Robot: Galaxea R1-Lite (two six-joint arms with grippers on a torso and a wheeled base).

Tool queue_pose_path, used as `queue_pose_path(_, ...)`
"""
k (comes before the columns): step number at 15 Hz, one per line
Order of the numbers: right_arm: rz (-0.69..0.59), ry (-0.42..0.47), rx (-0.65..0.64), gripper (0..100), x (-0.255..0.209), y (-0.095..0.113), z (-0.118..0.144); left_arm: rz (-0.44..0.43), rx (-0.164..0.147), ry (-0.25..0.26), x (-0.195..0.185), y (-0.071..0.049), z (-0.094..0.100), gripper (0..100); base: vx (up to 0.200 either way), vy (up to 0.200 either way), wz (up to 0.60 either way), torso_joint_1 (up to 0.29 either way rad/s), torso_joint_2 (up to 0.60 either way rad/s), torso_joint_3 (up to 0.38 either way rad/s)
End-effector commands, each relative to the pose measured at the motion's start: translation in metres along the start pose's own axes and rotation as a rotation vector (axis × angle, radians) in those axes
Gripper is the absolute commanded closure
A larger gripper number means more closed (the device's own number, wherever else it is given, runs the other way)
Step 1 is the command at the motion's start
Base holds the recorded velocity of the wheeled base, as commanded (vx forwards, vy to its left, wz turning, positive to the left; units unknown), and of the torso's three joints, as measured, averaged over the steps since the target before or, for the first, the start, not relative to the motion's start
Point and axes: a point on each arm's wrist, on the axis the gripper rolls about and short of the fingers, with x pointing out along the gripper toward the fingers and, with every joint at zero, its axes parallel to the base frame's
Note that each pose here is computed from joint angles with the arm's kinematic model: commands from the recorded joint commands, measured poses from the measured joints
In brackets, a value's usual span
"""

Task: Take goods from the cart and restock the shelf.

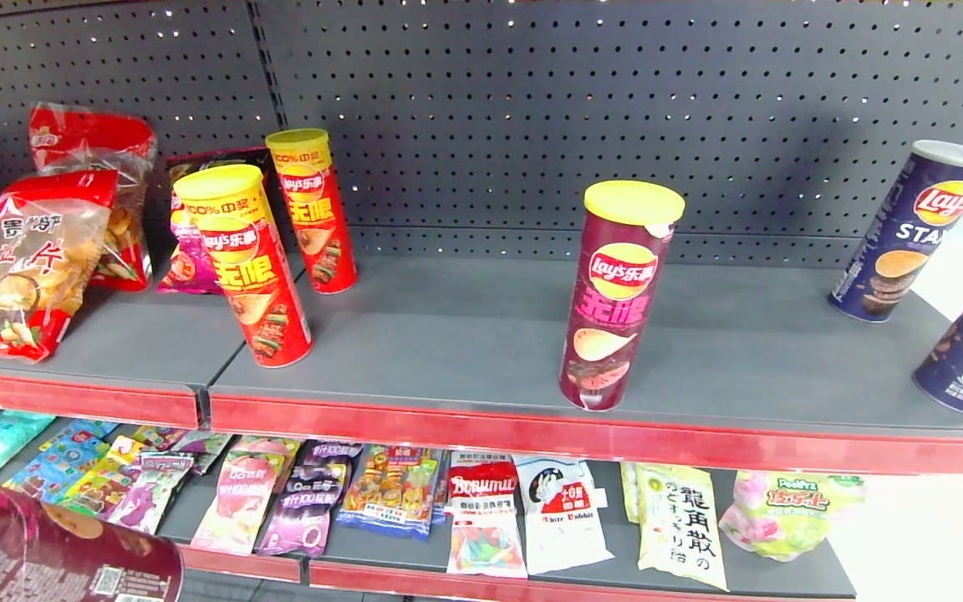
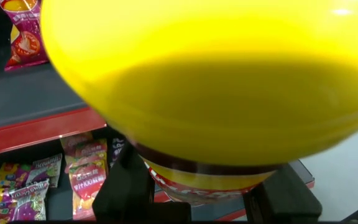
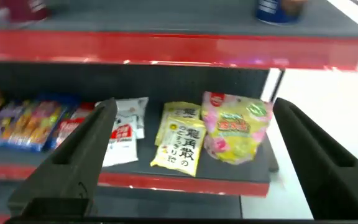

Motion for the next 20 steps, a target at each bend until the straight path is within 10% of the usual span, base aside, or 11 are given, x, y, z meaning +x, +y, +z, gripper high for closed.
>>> queue_pose_path(1,-0.007,0.014,-0.011,0,0.0020,0.0001,-0.0009,0.001,0.006,-0.016,-0.0038,-0.0017,-0.0019,100,0.000,0.000,0.00,0.000,0.00,0.000)
queue_pose_path(20,0.014,-0.029,0.025,0,0.0020,0.0004,-0.0025,0.001,0.000,-0.002,-0.0004,-0.0002,-0.0012,100,0.000,0.000,-0.16,0.001,0.00,0.001)
